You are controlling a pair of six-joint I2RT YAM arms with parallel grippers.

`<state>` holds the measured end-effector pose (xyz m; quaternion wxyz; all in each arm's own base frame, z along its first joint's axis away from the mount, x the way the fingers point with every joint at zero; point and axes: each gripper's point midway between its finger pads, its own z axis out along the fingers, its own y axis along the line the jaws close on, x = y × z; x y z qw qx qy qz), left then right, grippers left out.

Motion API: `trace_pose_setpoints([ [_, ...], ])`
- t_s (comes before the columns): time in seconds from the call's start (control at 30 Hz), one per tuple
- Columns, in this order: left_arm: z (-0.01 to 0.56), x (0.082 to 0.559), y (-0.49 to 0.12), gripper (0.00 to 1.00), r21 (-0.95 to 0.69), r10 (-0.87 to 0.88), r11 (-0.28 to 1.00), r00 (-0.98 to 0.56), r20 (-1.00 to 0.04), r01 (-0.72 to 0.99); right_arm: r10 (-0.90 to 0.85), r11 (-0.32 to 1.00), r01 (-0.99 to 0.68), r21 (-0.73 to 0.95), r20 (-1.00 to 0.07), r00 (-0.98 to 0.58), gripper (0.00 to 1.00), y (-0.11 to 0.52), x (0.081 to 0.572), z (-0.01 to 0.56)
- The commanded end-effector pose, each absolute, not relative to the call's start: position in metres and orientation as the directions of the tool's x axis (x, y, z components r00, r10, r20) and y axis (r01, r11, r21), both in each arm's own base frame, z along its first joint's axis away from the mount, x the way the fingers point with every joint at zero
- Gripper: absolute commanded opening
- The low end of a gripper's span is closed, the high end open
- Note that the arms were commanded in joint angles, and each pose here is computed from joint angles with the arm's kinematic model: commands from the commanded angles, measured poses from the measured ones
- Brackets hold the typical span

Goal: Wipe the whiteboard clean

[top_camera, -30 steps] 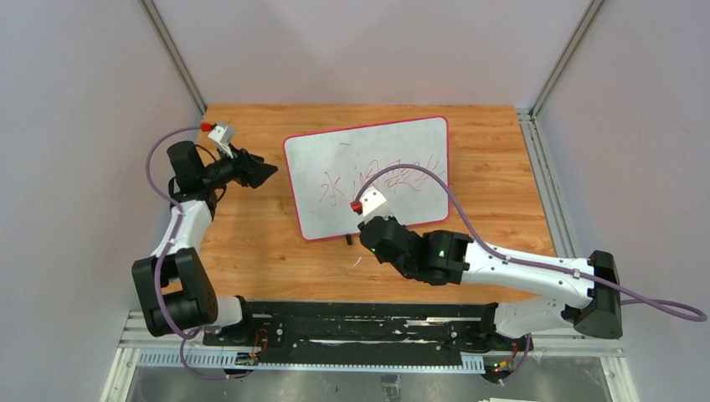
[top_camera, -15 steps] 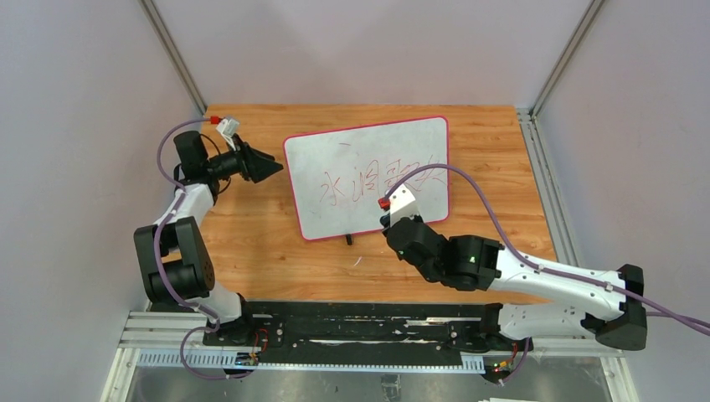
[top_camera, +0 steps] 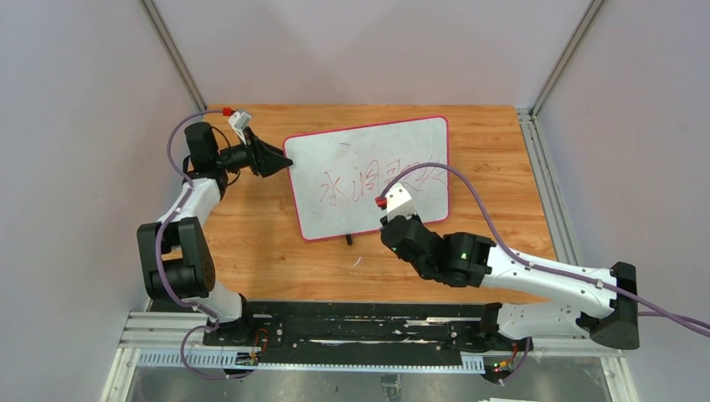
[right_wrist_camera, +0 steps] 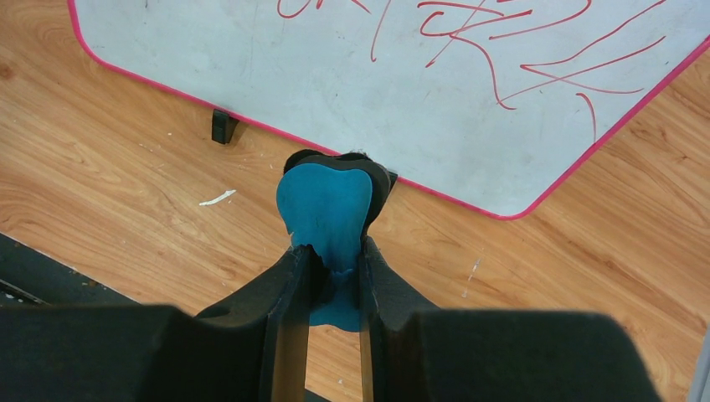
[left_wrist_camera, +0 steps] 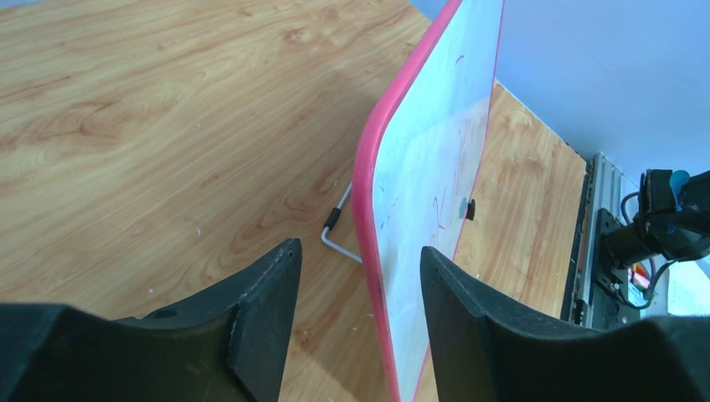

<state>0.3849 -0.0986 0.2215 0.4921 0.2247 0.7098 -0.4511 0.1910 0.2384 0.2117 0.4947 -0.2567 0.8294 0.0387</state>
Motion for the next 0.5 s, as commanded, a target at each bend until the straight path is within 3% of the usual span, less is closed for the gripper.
trace_pose_setpoints([
  [0.0, 0.2303, 0.3913, -0.1043, 0.57, -0.401, -0.117, 0.468, -0.395, -0.911, 0.788, -0.370, 0.889, -0.414, -0.196, -0.840, -0.397, 0.01, 0.2281, 0.1982, 0.2074],
  [0.47, 0.2329, 0.3951, -0.1136, 0.54, -0.405, -0.114, 0.448, -0.398, -0.910, 0.797, -0.351, 0.899, -0.402, -0.175, -0.837, -0.420, 0.01, 0.2216, 0.2027, 0.2003],
])
